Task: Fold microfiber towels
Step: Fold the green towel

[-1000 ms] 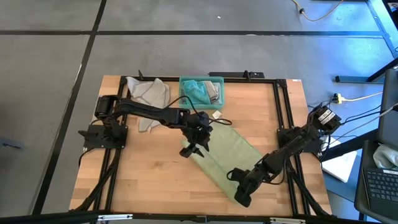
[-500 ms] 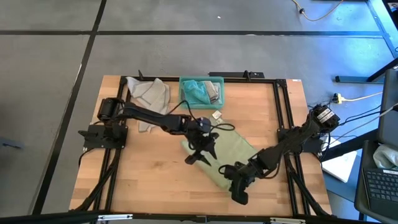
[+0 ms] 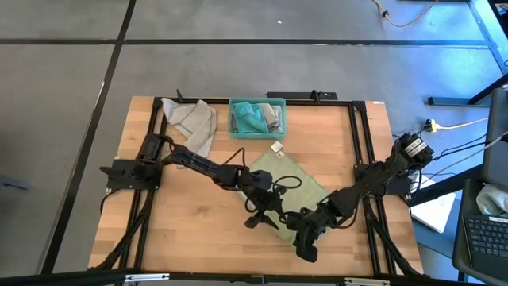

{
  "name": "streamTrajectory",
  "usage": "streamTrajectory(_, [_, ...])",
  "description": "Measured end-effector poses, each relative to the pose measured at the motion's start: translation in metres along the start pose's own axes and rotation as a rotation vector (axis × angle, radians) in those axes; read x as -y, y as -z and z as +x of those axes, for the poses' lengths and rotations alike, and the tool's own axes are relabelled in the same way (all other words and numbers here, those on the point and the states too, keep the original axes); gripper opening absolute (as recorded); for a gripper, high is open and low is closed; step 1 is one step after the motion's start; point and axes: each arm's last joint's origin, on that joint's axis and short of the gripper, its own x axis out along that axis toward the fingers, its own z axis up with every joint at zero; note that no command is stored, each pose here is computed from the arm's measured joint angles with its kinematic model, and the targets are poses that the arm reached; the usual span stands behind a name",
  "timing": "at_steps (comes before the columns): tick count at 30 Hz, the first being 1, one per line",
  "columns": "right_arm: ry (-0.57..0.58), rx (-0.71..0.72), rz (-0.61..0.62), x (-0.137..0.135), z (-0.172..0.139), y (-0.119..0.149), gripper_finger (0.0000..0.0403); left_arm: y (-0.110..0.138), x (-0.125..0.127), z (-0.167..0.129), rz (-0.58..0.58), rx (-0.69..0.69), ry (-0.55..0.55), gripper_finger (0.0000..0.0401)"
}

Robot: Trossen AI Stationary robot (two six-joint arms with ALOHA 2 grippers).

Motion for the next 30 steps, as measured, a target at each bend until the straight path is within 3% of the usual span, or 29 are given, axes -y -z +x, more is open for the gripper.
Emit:
streamTrajectory(11, [-0.046,-0.025,0.0,-0.003,0.0,0.0,0.0006,-0.005,-0.016,0.047,0.012,-0.01,0.003,0.018])
streamTrajectory(24, [-0.047,-0.014,0.0,-0.004,0.0,0.0,0.0007,0.017,-0.016,0.044,0.04,-0.229,0.067,0.018])
streamTrajectory(30, [-0.05,-0.02,-0.003,-0.004,0.0,0.001,0.0008,0.021,-0.02,0.042,0.05,-0.28,-0.017,0.018])
